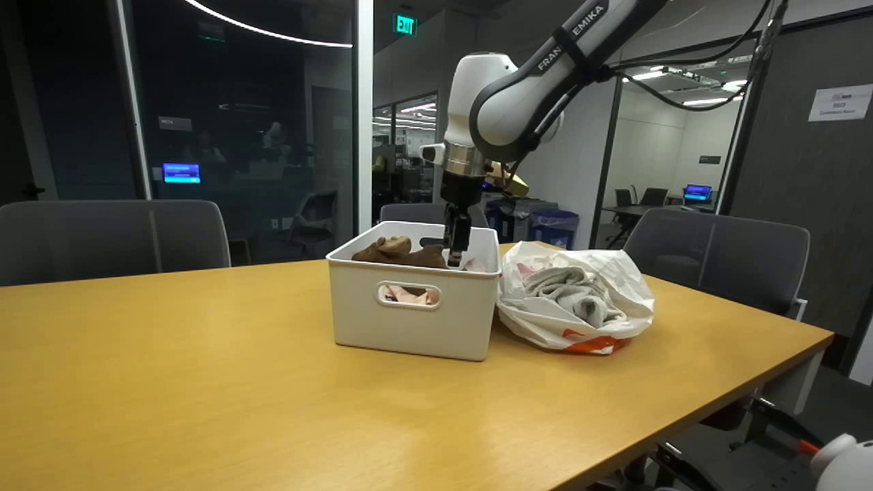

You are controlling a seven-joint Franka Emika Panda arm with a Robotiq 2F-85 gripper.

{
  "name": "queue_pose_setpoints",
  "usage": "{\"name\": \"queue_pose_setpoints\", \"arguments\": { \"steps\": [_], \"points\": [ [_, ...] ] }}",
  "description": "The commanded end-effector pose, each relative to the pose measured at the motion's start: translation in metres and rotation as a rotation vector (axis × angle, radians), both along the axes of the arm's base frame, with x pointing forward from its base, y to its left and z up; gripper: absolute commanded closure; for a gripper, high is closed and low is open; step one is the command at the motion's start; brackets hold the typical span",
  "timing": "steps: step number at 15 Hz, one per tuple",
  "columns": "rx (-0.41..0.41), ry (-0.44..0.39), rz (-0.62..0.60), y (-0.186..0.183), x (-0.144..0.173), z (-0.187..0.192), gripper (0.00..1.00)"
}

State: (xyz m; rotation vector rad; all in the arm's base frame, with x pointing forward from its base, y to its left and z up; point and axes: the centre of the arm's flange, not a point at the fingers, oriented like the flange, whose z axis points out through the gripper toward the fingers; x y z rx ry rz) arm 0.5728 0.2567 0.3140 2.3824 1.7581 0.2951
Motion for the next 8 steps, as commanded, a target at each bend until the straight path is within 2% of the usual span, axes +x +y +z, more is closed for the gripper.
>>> {"name": "queue_pose_setpoints", "arguments": {
  "steps": [1, 6, 7, 8],
  "points": [
    [0.097, -0.010, -0.002, 0.019, 0.043, 0.003, 0.00],
    [0.201, 0.045, -0.066, 0.015, 0.064, -0.008, 0.00],
    [0.213, 0.061, -0.081, 0.010, 0.066, -0.014, 0.19],
    [0.226, 0.075, -0.090, 0.005, 0.068, -0.019, 0.27]
  ]
}}
